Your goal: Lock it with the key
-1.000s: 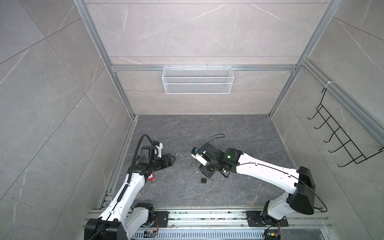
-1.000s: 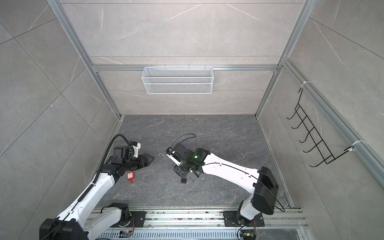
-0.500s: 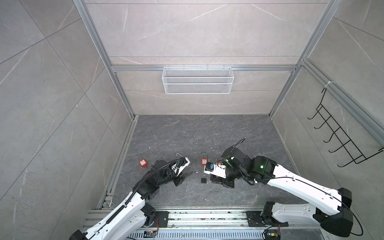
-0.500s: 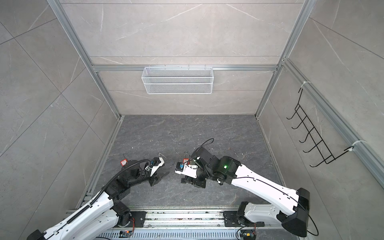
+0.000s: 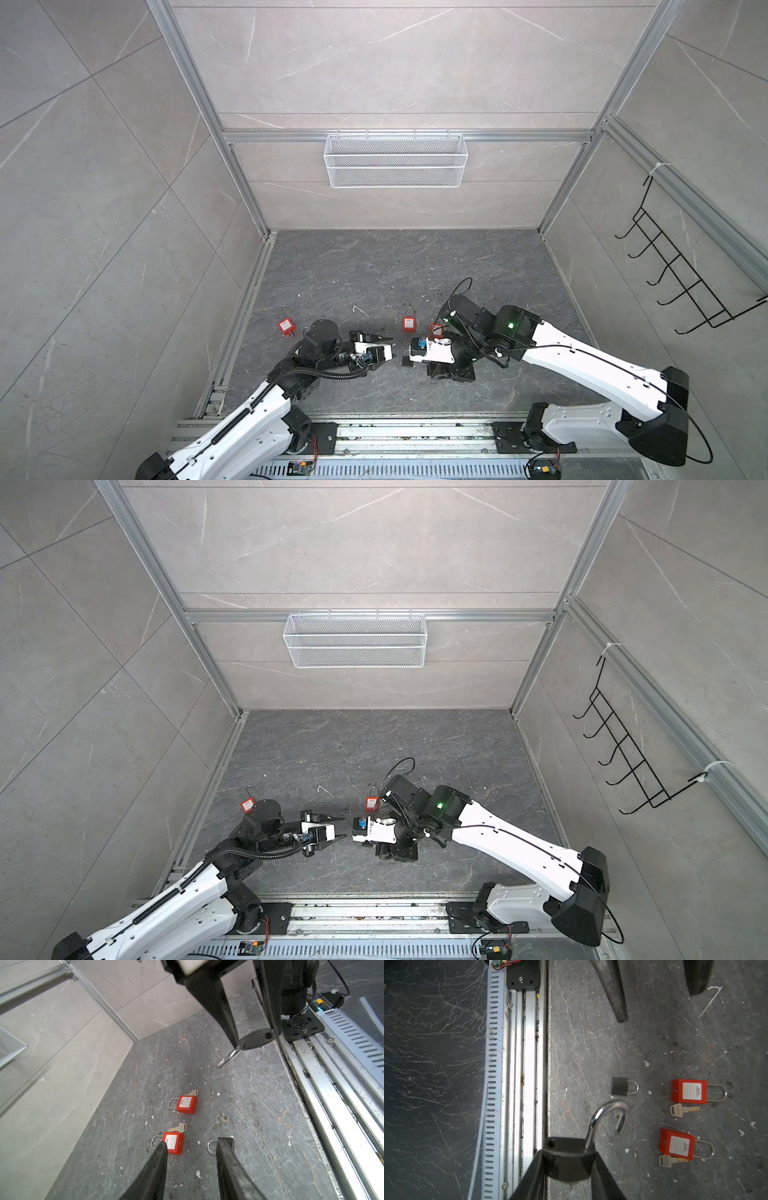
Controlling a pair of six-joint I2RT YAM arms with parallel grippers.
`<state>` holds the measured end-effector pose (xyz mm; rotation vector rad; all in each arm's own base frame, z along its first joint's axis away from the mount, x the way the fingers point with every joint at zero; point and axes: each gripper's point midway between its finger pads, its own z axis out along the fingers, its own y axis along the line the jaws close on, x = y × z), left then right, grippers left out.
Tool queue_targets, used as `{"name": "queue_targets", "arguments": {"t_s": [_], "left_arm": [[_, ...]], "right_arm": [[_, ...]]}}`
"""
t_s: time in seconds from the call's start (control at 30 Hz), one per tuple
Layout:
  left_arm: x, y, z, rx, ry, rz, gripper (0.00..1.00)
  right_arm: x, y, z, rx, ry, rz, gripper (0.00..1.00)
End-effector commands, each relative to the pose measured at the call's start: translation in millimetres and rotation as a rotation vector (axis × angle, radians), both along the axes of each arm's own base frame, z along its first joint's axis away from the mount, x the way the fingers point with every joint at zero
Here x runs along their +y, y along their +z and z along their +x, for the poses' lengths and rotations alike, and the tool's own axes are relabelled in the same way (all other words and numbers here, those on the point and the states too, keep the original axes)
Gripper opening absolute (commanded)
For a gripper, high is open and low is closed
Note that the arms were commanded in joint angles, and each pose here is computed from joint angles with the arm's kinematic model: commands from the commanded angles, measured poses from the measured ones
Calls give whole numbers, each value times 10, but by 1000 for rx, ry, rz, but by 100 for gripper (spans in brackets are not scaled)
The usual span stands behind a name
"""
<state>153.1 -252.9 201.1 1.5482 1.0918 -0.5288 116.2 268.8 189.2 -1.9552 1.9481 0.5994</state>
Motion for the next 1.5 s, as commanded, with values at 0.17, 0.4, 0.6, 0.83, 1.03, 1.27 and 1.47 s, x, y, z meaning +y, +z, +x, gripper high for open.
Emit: {"name": "queue_targets", "arguments": {"t_s": [0.17,0.4,0.6,0.83,1.03,1.27,1.47], "left_arm": [[-230,273,-286,-140,-196,8,40],[-342,226,-364,-163,-261,78,40],[-401,193,-365,-171,-269,97,35],[-446,178,-358,-169,-263,108,28],[-493,181,-426,-156,-287,101,25],[-502,146,-425,-133,-279,108,7],[-522,169,-351,-94,-227,98,0]], "right_arm": [[122,96,-56,66,45,27,29],[159,134,-60,91,52,22,29],[163,137,-81,111,55,21,28],[167,99,-84,137,55,-8,29],[209,95,-73,151,54,-9,29],[227,117,-45,135,53,0,29],[246,161,122,30,15,24,40]]}}
